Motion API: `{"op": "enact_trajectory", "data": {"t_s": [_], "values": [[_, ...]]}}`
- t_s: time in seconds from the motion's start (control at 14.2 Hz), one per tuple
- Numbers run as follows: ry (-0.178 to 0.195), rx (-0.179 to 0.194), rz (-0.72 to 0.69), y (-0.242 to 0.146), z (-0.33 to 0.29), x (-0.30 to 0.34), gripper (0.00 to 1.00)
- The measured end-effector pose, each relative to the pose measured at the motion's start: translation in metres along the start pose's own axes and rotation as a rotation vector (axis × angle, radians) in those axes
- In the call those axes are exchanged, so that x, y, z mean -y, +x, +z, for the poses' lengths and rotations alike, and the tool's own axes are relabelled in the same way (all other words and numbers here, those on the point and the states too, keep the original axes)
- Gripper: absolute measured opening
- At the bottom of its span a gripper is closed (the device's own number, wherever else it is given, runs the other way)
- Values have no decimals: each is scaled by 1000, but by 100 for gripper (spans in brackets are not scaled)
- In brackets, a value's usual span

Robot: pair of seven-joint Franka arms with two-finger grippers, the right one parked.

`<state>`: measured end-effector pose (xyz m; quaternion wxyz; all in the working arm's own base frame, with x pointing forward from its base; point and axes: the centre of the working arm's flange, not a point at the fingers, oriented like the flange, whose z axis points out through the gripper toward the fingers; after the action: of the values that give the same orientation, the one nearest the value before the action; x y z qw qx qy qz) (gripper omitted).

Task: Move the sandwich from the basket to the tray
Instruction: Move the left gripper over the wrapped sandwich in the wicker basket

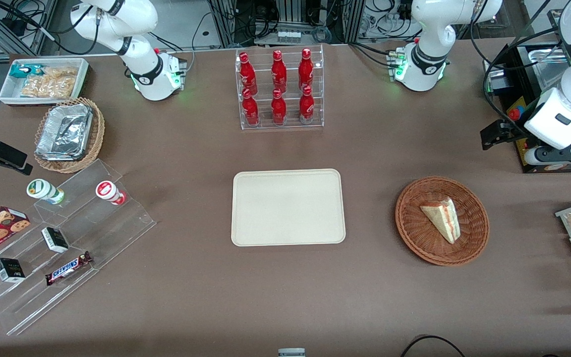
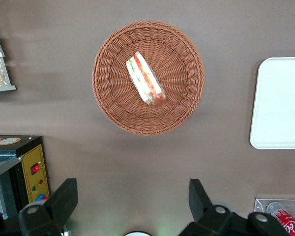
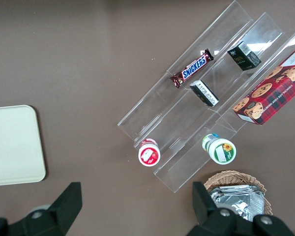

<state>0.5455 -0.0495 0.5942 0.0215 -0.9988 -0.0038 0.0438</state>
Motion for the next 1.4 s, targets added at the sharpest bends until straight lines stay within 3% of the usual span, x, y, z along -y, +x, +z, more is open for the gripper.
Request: {"op": "enact_trajectory", "data": {"t_s": [0.42, 0.91, 1.19, 1.4], "values": [[1, 15, 0, 2, 7, 0, 100], [3, 155, 7, 40, 95, -4, 100], [0, 180, 11, 53, 155, -8, 100], [-1, 177, -4, 57, 190, -10, 100]]}}
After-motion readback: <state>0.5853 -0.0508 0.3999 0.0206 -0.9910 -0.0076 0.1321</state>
